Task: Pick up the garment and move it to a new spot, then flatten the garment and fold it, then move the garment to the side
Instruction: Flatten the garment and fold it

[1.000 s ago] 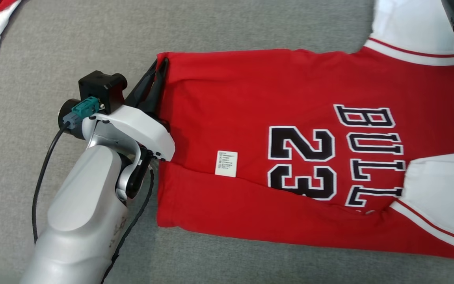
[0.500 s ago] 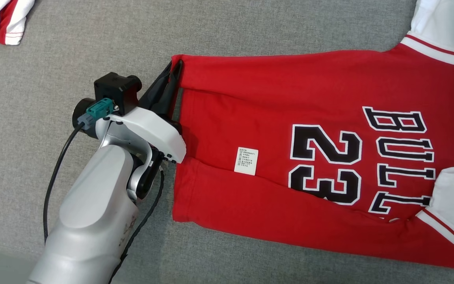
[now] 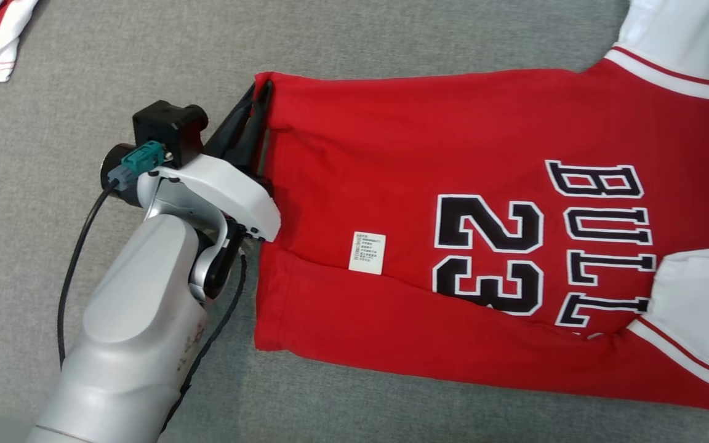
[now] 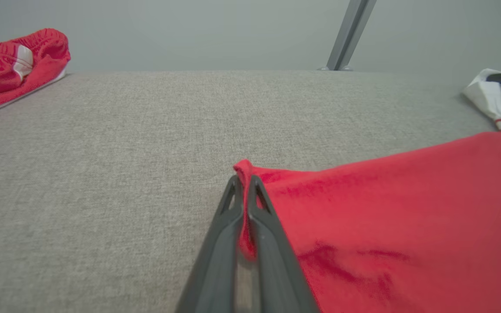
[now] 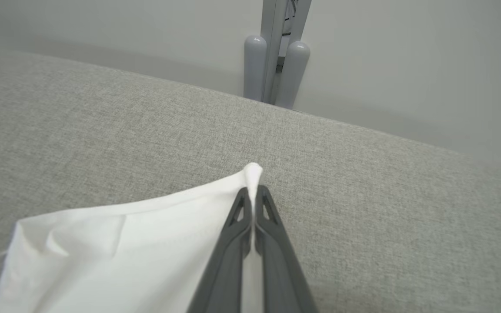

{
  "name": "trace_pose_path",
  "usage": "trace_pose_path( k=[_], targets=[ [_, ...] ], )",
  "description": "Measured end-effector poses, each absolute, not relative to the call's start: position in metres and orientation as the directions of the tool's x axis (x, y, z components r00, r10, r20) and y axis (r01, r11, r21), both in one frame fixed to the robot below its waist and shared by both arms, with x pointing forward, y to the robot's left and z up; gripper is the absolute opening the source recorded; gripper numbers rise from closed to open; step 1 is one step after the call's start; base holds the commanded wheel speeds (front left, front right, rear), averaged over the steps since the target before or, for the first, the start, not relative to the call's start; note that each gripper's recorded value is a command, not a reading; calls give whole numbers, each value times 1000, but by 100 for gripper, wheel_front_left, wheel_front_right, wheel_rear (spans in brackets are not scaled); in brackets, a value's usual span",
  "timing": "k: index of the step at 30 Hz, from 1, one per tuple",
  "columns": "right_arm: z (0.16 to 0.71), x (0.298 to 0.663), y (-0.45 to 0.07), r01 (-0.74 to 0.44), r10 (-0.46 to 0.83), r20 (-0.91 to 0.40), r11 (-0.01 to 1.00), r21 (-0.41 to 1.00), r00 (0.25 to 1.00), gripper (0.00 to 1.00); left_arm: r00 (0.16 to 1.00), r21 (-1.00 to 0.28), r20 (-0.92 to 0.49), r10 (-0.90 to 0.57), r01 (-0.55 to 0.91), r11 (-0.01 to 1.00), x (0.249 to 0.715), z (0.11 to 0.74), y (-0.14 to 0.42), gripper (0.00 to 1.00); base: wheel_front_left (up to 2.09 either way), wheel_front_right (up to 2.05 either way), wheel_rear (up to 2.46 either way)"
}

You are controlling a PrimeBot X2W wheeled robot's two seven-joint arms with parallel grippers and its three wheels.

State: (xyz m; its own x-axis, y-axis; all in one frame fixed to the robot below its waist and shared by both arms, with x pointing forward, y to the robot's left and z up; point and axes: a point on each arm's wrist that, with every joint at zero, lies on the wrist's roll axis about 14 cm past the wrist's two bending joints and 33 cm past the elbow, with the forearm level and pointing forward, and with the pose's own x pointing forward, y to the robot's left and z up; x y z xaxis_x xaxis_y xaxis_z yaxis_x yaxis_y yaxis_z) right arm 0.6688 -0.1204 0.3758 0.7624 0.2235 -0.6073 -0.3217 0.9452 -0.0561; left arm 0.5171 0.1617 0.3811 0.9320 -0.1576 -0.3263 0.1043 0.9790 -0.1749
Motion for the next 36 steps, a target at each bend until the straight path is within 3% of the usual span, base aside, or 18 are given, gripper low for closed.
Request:
trace_pose_path(
  k=[7, 12, 24, 36],
  targets=[
    [421, 669, -128, -292, 255, -466, 957, -7, 847, 0, 939, -173, -303, -163, 114, 978, 524, 390, 161, 0, 0, 0, 0],
    [436, 645, -140, -294, 276, -400, 956, 17, 874, 0, 944, -177, -277, -177, 131, 975, 524, 400, 156, 0, 0, 0, 0],
    [471, 555, -165, -306, 332, -227, 942, 139, 916, 0, 960, -203, -183, -210, 172, 964, 496, 432, 143, 0, 0, 0, 0],
    [465, 461, -190, -199, 254, -193, 944, 263, 948, 0, 978, -349, -164, -132, 68, 935, 427, 438, 147, 0, 0, 0, 0]
  ],
)
